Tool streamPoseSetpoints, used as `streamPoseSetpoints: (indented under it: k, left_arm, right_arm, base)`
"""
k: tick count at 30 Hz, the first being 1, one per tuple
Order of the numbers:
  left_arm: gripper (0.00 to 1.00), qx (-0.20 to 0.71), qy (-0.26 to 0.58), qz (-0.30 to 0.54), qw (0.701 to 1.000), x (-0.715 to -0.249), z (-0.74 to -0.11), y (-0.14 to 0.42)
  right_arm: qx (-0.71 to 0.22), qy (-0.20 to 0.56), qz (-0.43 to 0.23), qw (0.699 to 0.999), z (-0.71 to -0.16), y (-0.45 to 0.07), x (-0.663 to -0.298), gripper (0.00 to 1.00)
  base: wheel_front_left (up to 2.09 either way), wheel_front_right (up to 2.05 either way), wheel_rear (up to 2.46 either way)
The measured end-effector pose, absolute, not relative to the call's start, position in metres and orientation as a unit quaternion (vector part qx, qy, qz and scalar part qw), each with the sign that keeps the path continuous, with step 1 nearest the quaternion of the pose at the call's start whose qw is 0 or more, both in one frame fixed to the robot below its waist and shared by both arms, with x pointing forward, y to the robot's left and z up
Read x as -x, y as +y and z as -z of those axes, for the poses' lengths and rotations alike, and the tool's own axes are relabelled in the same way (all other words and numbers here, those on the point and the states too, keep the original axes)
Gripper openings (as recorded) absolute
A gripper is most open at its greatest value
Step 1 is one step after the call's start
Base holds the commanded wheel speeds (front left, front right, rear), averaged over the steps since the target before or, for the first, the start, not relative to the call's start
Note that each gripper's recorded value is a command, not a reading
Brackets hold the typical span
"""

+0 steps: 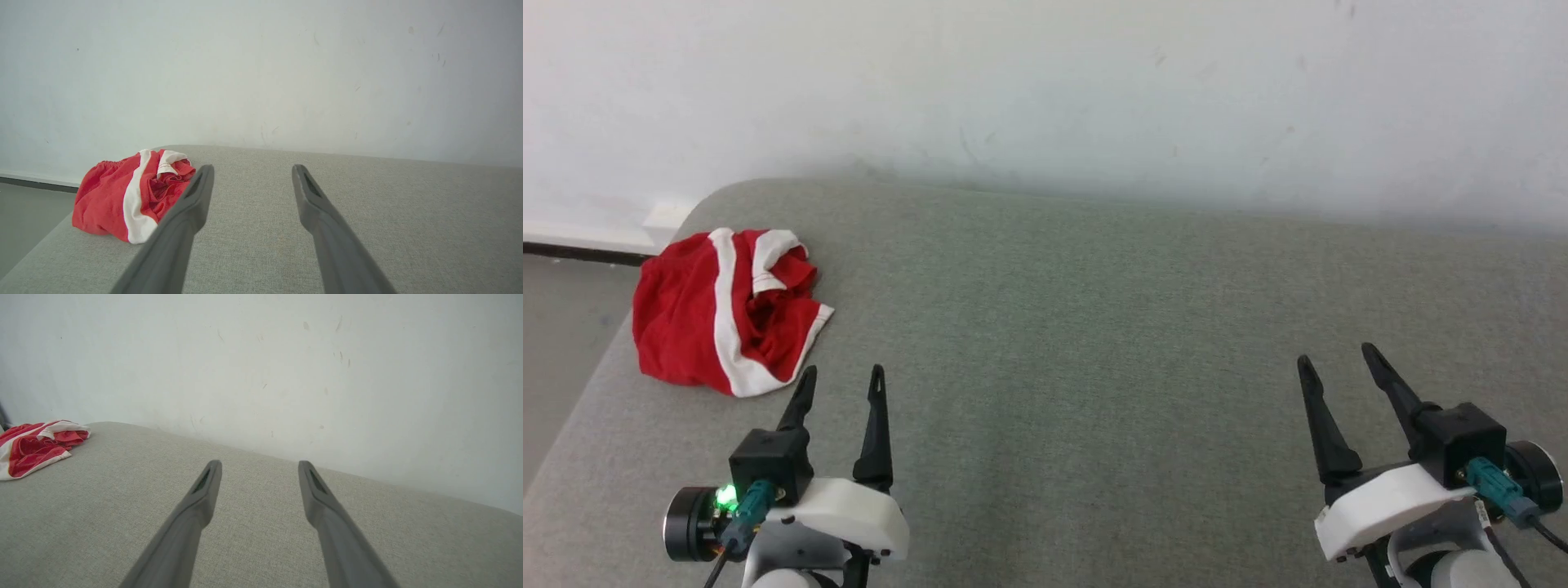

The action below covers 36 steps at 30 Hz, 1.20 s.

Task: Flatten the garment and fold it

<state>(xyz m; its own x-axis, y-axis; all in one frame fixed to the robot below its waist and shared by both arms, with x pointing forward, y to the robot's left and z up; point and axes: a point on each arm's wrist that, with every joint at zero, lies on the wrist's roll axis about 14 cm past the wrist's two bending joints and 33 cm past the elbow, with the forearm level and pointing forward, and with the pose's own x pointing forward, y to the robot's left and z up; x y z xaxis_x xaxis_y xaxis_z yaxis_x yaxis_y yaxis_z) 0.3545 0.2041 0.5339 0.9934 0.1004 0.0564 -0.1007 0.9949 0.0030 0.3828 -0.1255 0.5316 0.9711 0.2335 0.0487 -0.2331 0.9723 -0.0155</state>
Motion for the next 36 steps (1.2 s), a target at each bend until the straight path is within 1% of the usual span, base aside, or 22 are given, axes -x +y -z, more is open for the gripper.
streamPoseSetpoints:
  k: [14, 36]
  left_arm:
    - [1.00, 0.001, -0.035, -0.100, 0.994, -0.325, -0.532, 0.233]
    - [1.00, 0.005, -0.054, -0.173, 0.983, -0.277, -0.534, 0.268]
  right_arm:
    - [0.001, -0.040, -0.175, 0.984, -0.536, -0.085, -0.392, 1.00]
    - [-0.009, -0.058, -0.266, 0.962, -0.542, -0.020, -0.391, 1.00]
  base:
    - [0.00, 0.00, 0.00]
    - [0.00, 0.00, 0.00]
